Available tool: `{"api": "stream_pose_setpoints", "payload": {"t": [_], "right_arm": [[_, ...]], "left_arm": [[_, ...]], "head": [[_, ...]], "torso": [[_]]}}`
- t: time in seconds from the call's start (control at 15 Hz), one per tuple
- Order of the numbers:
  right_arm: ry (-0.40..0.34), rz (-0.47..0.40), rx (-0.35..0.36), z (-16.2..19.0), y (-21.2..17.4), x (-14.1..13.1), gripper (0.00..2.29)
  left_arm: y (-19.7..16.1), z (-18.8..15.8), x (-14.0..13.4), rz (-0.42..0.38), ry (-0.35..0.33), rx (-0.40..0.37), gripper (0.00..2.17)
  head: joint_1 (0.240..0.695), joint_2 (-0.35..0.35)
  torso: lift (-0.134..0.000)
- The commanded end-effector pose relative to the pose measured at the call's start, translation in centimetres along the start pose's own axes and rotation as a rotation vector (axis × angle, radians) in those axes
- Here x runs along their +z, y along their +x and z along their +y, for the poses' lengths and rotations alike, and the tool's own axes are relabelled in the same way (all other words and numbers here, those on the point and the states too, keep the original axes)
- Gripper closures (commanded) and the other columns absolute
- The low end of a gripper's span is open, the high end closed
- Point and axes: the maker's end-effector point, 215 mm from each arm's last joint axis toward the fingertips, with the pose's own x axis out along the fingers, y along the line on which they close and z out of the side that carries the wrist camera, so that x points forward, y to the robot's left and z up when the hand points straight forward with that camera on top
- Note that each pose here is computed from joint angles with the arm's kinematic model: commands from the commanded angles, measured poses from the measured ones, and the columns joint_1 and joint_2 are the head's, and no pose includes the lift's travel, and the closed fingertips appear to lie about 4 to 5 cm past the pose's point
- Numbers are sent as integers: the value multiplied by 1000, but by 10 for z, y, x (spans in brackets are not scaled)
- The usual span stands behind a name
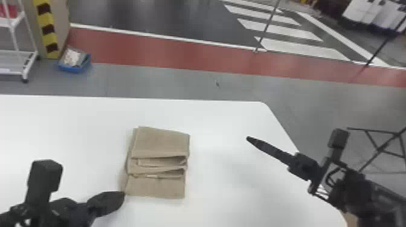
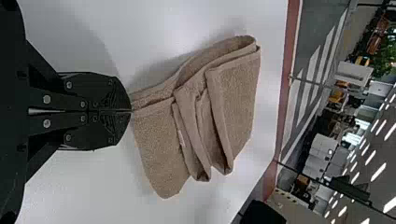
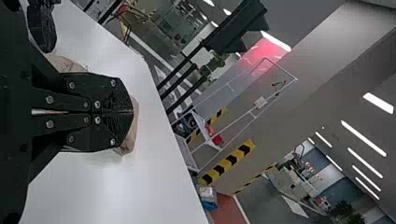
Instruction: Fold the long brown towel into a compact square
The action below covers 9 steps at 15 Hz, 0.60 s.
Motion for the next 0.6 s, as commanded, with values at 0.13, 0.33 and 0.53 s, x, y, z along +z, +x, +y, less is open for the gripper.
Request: {"api": "stream_pose_setpoints", "payload": {"t": [0.13, 0.33, 0.53], "right_arm": [[-134, 126, 26, 37, 58, -14, 194], [-412, 265, -61, 70, 121, -8, 167], [-769, 392, -102, 116, 195, -11, 178]], "left_arm": [[-6, -8, 4, -6, -32, -17, 1970], [-24, -1, 15, -35, -53, 2, 1922], [-46, 39, 29, -75, -76, 115, 961]], "head": [[695, -350], [695, -319], [695, -202]], "torso": [[-124], [-124], [-124]]}}
